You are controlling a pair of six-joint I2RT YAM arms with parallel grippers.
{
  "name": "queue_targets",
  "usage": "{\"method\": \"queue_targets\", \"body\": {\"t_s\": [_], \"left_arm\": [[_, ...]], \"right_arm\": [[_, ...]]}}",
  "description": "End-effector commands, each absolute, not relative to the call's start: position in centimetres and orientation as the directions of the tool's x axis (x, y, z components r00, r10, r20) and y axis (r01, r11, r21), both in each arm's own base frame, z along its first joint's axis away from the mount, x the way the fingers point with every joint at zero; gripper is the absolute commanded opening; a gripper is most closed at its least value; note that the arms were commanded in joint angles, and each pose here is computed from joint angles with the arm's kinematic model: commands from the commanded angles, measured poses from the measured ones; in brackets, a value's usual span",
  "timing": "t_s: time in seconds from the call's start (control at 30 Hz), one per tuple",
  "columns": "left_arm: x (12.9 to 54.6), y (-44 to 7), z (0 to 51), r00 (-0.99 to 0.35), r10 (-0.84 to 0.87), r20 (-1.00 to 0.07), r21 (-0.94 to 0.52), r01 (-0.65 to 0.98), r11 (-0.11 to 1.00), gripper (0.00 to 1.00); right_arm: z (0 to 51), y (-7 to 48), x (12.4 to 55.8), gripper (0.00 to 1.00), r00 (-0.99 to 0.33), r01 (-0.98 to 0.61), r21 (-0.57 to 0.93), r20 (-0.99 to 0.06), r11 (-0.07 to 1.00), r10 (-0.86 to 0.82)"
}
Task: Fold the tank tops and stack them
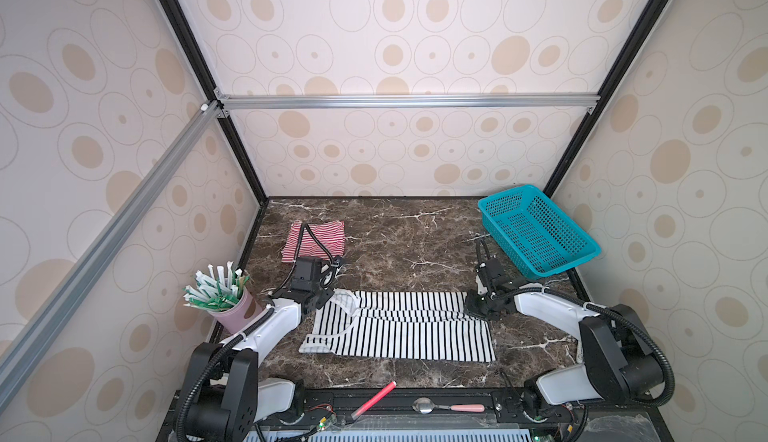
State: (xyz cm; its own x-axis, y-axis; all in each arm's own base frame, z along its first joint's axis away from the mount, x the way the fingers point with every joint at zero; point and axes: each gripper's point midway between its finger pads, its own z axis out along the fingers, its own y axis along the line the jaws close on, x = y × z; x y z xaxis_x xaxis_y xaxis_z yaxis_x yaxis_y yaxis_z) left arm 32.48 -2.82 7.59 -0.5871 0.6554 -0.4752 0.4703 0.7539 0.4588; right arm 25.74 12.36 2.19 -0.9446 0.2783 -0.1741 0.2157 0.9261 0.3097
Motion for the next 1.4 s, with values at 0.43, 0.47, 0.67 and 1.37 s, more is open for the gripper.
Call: {"method": "queue_targets", "body": {"t_s": [0.43, 0.47, 0.67, 1.37], "left_arm": [[32.2, -1.6, 5.9, -0.619, 0.648, -0.444, 0.431, 0.487, 0.760, 0.25], [32.1, -1.5, 6.0, -0.619, 0.646, -0.446, 0.430, 0.485, 0.762, 0.20], [31.2, -0.7, 5.7, -0.624, 0.646, -0.440, 0.437, 0.479, 0.761, 0.15], [29.0, 0.9, 2.3, -0.688, 0.639, -0.344, 0.442, 0.481, 0.757, 0.42]], "right_arm": [[1.4, 11.4, 24.1, 0.24, -0.946, 0.233, 0.269, -0.162, 0.935, 0.282], [1.4, 11.3, 24.1, 0.22, -0.946, 0.233, 0.266, -0.162, 0.935, 0.282], [1.2, 11.0, 23.8, 0.18, -0.947, 0.238, 0.249, -0.154, 0.939, 0.281], [1.4, 10.9, 23.2, 0.16, -0.957, 0.212, 0.244, -0.147, 0.946, 0.252]]}}
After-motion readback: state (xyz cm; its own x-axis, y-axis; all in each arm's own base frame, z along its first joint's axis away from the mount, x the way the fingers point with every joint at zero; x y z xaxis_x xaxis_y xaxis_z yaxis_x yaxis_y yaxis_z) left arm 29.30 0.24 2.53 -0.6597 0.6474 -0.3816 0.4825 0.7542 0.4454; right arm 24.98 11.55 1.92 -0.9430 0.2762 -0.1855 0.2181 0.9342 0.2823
